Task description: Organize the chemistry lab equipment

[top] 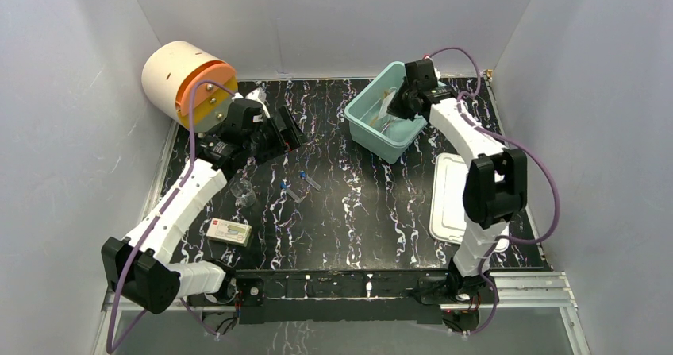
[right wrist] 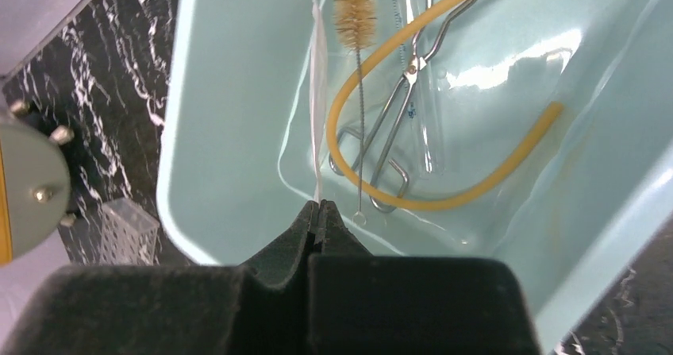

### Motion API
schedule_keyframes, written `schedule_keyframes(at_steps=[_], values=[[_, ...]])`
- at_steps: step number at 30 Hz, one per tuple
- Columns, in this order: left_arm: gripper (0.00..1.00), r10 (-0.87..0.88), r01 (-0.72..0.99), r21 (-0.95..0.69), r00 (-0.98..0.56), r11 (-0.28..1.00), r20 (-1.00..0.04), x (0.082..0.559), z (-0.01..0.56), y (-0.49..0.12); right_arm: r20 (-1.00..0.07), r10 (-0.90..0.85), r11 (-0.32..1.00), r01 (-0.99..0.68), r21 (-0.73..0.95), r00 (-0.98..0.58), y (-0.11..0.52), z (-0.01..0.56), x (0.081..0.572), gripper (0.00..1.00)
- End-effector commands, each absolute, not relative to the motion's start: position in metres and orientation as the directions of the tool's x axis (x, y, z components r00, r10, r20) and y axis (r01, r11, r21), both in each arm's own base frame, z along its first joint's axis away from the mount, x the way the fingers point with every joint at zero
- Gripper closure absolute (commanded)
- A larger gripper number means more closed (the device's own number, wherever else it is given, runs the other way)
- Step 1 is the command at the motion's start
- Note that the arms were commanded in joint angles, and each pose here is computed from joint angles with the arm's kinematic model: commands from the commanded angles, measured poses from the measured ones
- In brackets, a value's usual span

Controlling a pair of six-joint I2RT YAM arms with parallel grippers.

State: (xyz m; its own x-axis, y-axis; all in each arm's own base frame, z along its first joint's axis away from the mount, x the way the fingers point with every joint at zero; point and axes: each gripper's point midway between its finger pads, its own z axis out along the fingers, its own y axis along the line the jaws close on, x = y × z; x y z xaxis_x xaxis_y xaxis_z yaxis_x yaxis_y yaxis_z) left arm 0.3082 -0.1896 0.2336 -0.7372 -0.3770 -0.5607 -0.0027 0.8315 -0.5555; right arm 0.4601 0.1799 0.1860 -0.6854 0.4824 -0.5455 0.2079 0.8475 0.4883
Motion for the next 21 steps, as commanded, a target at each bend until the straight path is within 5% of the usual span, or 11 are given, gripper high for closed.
schedule_keyframes(at_steps=[1,16,21], values=[[0.02,-0.402,-0.008,-0.560,-0.705,0.829,-0.585,0.306,0.248,-0.182,-0.512,0.625,0.758,0.303,0.577,-0.589,0.183,0.202,0.488,1.00],[0.02,-0.411,-0.041,-0.541,-0.699,0.840,-0.586,0.307,0.244,-0.176,-0.493,0.575,0.780,0.256,0.571,-0.652,0.202,0.160,0.509,0.98],[0.02,-0.407,-0.045,-0.534,-0.703,0.844,-0.583,0.307,0.243,-0.175,-0.530,0.555,0.800,0.236,0.552,-0.641,0.198,0.181,0.506,0.57]])
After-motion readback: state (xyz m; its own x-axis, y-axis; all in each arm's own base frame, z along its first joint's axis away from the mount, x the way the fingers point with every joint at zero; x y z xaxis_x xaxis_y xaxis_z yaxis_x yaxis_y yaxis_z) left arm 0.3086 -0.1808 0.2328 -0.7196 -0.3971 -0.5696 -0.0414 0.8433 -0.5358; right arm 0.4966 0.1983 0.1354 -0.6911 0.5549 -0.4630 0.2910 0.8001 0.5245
